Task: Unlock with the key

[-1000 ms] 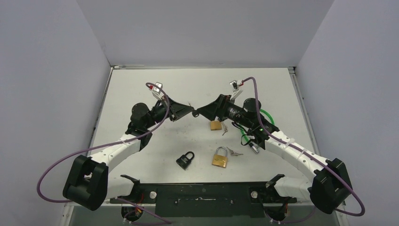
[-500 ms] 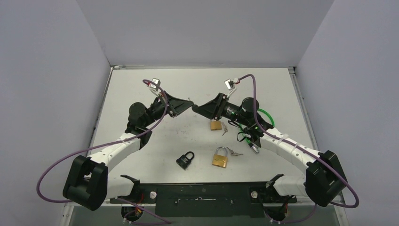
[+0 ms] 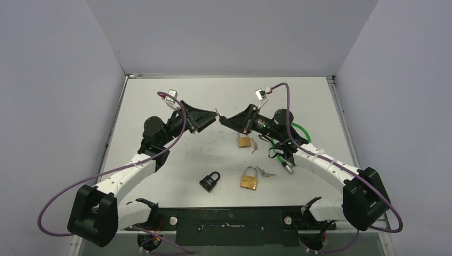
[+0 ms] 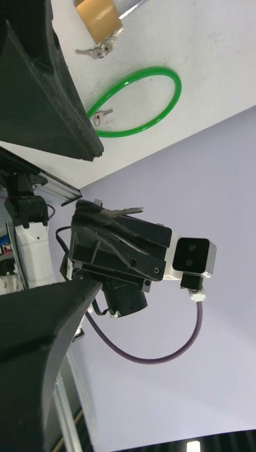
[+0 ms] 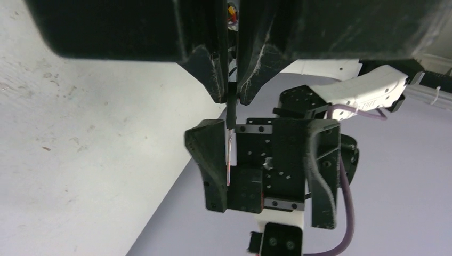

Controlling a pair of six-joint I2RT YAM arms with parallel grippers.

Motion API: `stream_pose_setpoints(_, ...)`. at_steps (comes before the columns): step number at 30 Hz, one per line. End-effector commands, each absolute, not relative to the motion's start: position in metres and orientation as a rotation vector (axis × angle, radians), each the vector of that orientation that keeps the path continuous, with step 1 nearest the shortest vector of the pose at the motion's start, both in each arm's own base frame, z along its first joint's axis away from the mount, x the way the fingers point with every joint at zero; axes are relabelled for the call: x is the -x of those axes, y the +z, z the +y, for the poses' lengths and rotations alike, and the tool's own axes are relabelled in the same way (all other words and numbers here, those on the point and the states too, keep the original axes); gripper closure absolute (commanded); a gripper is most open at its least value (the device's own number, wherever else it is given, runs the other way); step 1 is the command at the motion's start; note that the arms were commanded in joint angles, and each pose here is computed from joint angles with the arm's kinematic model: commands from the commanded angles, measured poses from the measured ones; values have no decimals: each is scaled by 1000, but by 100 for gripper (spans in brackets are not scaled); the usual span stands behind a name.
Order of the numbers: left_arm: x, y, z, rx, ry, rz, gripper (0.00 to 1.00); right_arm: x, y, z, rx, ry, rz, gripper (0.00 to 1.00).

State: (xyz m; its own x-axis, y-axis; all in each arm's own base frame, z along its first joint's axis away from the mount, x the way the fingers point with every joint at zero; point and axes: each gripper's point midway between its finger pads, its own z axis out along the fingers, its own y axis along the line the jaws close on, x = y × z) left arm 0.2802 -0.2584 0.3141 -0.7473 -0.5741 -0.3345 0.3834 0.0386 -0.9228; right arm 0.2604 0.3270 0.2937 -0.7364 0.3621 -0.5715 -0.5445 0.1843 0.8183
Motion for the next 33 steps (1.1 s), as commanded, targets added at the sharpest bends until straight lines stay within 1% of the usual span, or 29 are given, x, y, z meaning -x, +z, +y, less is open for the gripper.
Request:
stream_pose_setpoints(1, -291, 286, -239, 193, -1450, 1764, 11, -274, 286, 306, 150, 1505, 1773, 100)
stream_pose_setpoints(3, -295, 257, -224, 172, -1225, 1883, 4, -279, 267, 294, 112, 1416, 1841, 100)
stream_pose_setpoints(5, -291, 228, -208, 143, -1040, 2008, 3, -285, 247, 278, 61, 1317, 1910, 100)
stream_pose_setpoints(7, -282, 199, -197, 118, -911, 2126, 3, -289, 226, 261, 10, 1219, 1977, 100)
stream_pose_setpoints(11, -257, 156, -195, 68, -788, 2302, 3, -289, 191, 236, -62, 1063, 2085, 100)
stream_pose_setpoints(15, -227, 116, -207, -10, -696, 2437, 3, -284, 170, 225, -102, 999, 2144, 100)
stream_pose_setpoints(19, -202, 86, -219, -118, -619, 2531, 3, -281, 156, 220, -133, 973, 2179, 100)
stream_pose_setpoints(24, -176, 55, -220, -247, -417, 2629, 3, -280, 148, 217, -146, 960, 2199, 100)
stream_pose_setpoints(31, -153, 33, -223, -407, -193, 2648, 3, -278, 144, 214, -158, 955, 2205, 100)
stream_pose_setpoints(33, -150, 28, -222, -437, -130, 2649, 6, -278, 144, 213, -159, 955, 2204, 100)
